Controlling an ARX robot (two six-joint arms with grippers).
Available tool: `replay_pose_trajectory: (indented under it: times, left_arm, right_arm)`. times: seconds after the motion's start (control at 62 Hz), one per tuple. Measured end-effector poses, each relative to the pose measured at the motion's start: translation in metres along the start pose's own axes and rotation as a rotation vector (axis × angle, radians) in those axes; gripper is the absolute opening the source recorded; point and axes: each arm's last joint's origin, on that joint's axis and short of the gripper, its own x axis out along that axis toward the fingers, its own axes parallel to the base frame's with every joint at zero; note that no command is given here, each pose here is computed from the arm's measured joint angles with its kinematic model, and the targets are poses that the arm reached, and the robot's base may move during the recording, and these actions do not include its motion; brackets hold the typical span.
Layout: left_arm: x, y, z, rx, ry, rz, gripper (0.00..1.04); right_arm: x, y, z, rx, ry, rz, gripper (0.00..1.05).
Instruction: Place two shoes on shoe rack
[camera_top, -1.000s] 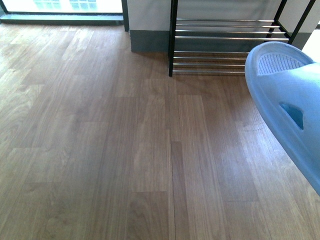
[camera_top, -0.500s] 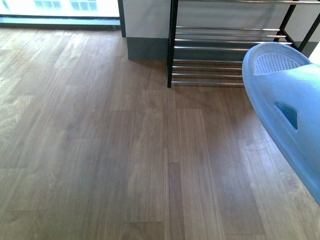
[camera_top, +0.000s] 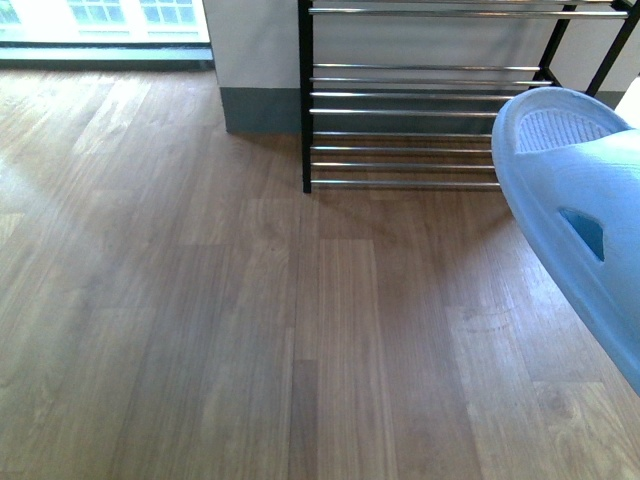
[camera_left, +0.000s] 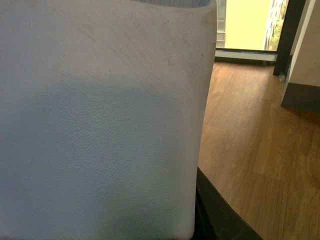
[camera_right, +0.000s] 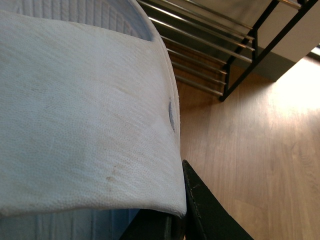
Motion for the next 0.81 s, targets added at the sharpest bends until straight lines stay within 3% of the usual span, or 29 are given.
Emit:
replay_pose_trajectory:
  times: [0.807]
  left_arm:
    - [0.0,0.0,-0.0003,0.001,0.001,-0.001,0.02]
  right_arm:
    - [-0.0001,0.0002,-0.0004,0.0,0.001,0.002,0.01]
